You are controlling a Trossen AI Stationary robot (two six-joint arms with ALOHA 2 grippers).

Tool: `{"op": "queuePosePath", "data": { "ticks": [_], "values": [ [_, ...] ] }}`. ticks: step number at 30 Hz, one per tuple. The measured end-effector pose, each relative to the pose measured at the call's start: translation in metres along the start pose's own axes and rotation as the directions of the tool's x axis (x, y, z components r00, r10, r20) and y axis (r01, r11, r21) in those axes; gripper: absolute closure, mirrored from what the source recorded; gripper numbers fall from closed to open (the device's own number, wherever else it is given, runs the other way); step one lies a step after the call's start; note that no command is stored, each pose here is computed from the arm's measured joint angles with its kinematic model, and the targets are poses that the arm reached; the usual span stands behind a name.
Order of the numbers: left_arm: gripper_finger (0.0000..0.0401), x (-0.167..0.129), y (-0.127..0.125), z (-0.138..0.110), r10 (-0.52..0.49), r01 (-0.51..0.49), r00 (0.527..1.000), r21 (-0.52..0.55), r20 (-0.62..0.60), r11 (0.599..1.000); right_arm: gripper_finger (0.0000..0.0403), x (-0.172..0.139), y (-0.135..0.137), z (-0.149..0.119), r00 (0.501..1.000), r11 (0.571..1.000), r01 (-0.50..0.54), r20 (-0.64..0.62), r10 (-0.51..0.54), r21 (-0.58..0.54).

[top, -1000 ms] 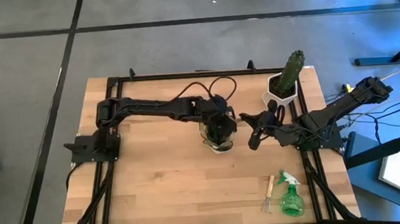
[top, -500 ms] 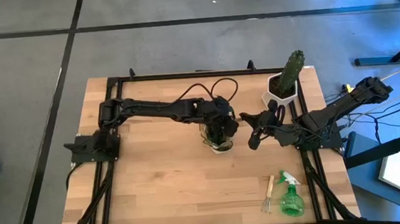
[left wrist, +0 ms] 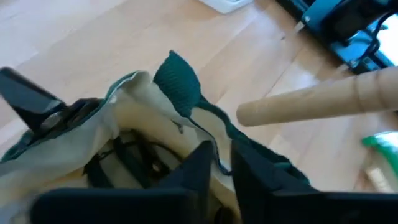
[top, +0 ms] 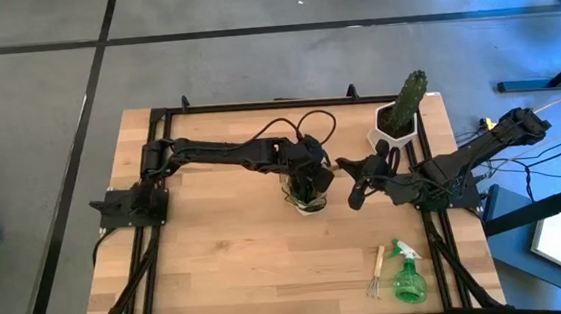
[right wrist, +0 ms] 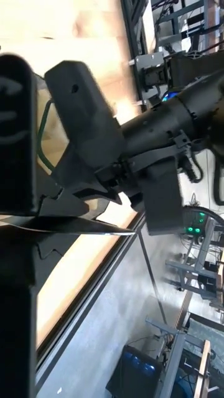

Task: Pick & Place Garden tools in Gardening bag
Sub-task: Put the brown trowel into the green gardening bag

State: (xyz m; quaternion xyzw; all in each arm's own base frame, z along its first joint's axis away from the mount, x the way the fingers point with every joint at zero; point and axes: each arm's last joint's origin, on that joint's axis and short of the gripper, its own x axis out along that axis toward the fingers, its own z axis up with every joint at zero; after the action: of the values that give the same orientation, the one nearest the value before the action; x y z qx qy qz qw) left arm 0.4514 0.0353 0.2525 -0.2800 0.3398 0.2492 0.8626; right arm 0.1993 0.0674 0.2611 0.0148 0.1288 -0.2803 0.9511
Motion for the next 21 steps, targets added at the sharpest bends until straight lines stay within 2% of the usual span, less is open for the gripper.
{"op": "queuePosePath", "data": {
  "ticks": [2,4,16,21],
  "values": [
    [0.0381,-0.001,-0.003,0.0,-0.003,0.003,1.0,0.022,0.005,1.0,0.0403,0.0,0.0,0.001,1.0,1.0,-0.002,0.007,0.002,0.01],
    [0.0394,-0.004,-0.006,0.002,-0.015,0.014,1.0,0.03,0.015,0.999,0.0403,0.0,0.001,0.002,1.0,1.0,-0.004,0.012,0.004,0.016],
    [0.04,-0.006,-0.008,-0.002,0.008,-0.008,1.0,0.048,-0.004,0.999,0.0403,0.007,0.01,-0.001,1.0,1.0,-0.008,0.021,0.008,0.001],
    [0.0386,-0.006,-0.009,-0.001,-0.041,0.042,0.999,0.043,-0.028,0.998,0.0403,0.007,0.011,0.001,0.999,1.0,-0.013,0.033,0.013,0.004]
  ]
}}
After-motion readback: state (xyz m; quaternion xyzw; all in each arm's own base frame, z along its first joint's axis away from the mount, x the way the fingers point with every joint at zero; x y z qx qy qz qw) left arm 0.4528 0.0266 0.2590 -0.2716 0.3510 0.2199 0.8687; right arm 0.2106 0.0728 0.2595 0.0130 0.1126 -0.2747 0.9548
